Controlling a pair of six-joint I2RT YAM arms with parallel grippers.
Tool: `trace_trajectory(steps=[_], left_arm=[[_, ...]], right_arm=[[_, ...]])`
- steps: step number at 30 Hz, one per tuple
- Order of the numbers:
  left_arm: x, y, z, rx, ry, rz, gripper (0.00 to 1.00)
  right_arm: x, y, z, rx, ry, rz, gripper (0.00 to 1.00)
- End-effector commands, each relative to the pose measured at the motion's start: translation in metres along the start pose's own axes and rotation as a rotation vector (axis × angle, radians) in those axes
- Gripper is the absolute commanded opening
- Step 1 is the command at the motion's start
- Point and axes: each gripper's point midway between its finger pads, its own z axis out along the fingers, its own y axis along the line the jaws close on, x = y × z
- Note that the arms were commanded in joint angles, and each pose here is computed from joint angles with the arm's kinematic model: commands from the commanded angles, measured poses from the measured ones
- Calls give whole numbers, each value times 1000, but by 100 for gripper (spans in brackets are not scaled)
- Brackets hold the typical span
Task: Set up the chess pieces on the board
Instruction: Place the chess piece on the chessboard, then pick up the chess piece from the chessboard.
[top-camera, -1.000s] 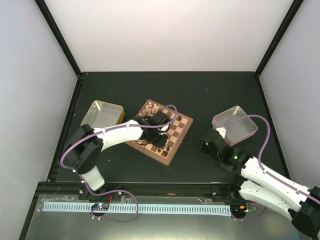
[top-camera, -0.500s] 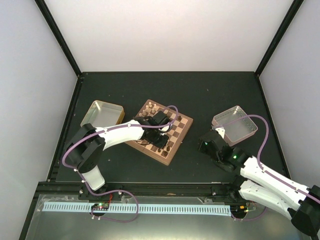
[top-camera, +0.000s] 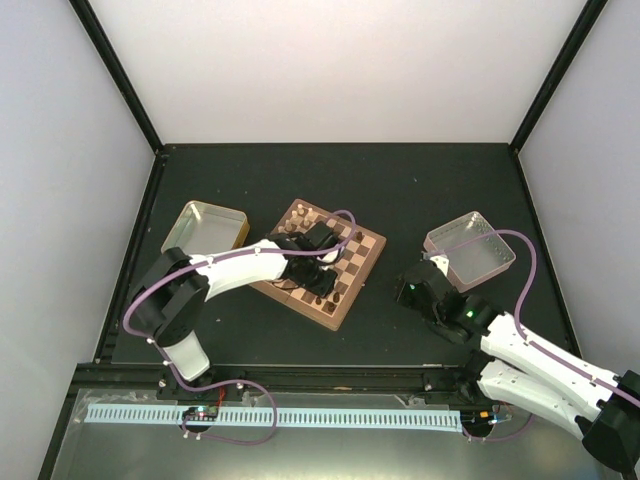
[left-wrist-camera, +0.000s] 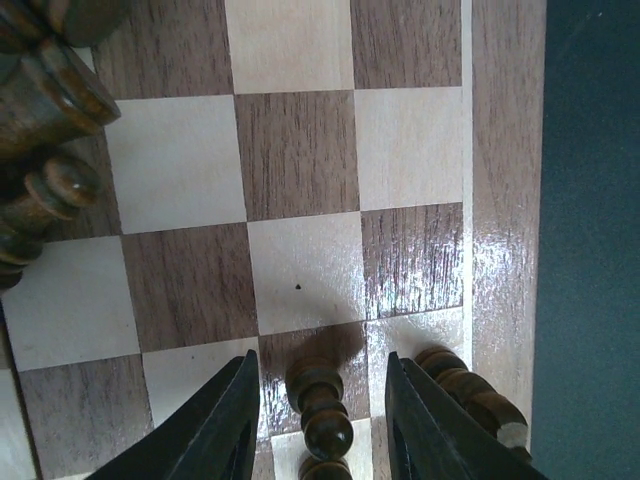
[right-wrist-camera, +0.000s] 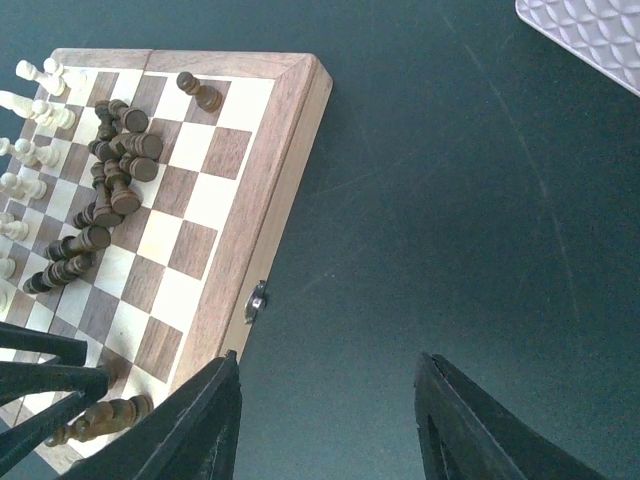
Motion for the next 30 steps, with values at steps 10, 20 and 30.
trace_trajectory(steps=[10,20,30], left_arm=[[-65,58,-98,-104,-355,-195,45],[-68,78,-124,-80,-531,-295,46],[-61,71,-129,-13,-555,-293,47]], right_arm=[[-29,46,-3,-79,-34,-53,51],[-25,108,37,-118,113,-250,54],[-27,141,108,-78,236,-253,48]])
